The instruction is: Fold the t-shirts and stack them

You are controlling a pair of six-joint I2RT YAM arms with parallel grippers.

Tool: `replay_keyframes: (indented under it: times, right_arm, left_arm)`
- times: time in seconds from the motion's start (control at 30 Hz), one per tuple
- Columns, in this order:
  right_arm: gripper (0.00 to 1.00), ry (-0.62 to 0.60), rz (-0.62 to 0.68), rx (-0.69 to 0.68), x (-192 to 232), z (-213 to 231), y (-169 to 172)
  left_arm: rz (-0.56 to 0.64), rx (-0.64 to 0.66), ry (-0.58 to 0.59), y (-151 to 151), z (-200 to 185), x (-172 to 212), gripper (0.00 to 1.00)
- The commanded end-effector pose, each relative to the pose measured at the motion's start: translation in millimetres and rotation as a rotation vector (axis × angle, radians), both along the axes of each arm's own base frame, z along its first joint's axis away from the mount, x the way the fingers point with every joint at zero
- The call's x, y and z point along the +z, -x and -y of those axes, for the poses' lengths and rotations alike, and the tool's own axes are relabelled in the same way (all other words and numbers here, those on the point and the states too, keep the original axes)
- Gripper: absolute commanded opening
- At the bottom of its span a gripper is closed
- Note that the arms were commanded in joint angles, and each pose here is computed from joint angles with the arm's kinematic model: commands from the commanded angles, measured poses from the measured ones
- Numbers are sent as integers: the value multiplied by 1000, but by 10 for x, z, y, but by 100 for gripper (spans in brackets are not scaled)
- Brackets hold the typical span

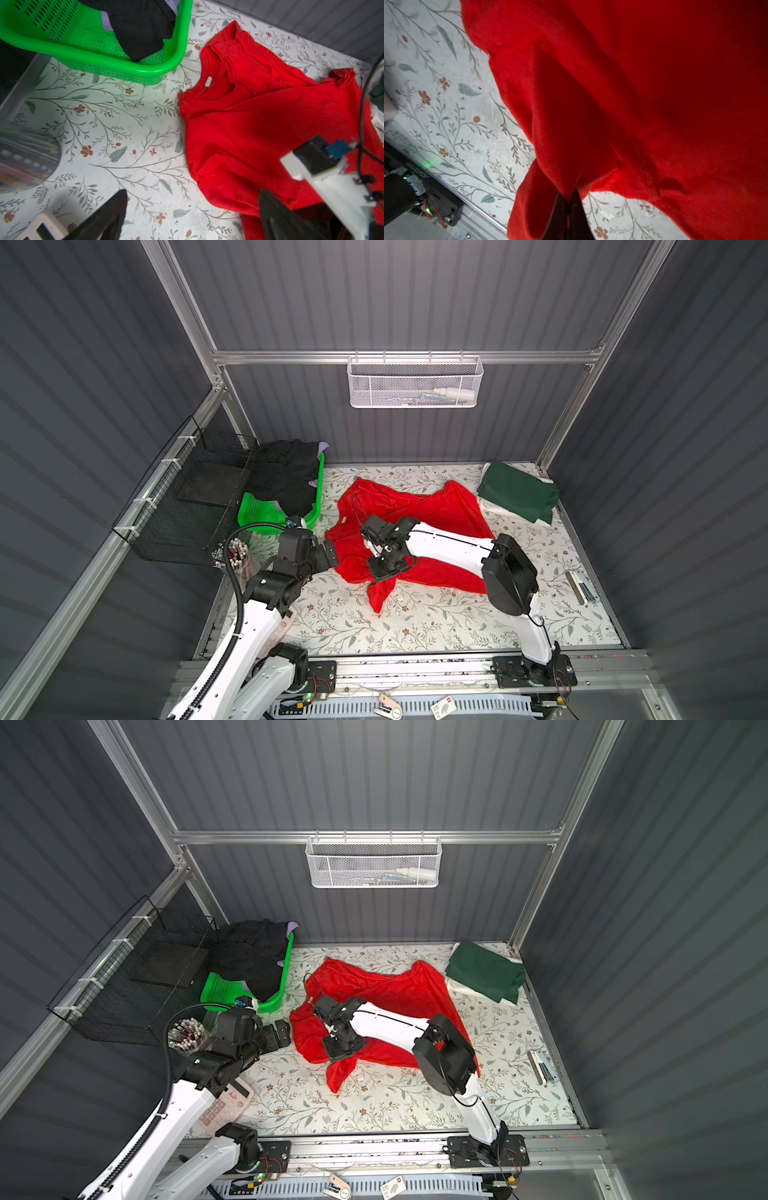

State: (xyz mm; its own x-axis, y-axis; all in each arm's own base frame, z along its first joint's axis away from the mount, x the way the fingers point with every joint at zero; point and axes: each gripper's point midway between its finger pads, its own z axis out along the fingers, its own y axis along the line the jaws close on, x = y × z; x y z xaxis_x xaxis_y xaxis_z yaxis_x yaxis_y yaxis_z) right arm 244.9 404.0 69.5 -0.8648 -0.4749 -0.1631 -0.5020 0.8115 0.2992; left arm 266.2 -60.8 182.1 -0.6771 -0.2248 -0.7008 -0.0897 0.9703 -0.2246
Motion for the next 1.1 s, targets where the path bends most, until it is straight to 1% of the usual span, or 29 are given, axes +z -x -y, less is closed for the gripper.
replay_keyframes:
  times: [0.0, 0.1, 0.2, 0.27, 0.33, 0.5, 0.57, 0.67, 0.77, 0.83, 1.0, 1.07]
  right_arm:
    - [0, -79, -35, 60, -32, -33, 24]
    - [0, -87, -45, 47, -96, 45, -64]
    - [0, -104, -103, 26, -174, 118, -120]
    - [5, -101, -99, 5, -213, 187, -202]
    - [6, -102, -90, -10, -237, 241, -286]
    - [6, -111, -90, -29, -260, 304, -443]
    - [6, -109, -89, -29, -271, 316, -469]
    - [6, -109, -93, -38, -293, 348, -509]
    - [6, -115, -104, -49, -314, 382, -543]
    - [6, -121, -111, -53, -326, 395, -560]
    - [6, -118, -123, -72, -381, 445, -604]
    - [6, -114, -127, -81, -404, 462, -618]
  left_arm:
    - [26, -90, 42, -9, 165, 60, 96]
    - [-26, -148, 87, -17, 326, -90, 94]
    - [-87, -167, 59, -24, 393, -222, 92]
    - [-91, -180, 32, -50, 435, -237, 92]
    - [-85, -211, 23, -86, 526, -229, 92]
    - [-110, -320, -18, -154, 808, -230, 92]
    - [-129, -360, 3, -155, 914, -274, 91]
    - [-162, -389, 56, -153, 1044, -389, 86]
    - [-185, -428, 115, -139, 1193, -497, 76]
    - [-197, -452, 138, -120, 1275, -559, 71]
    - [-253, -474, 175, -15, 1412, -778, 63]
    - [-298, -492, 193, 82, 1477, -881, 62]
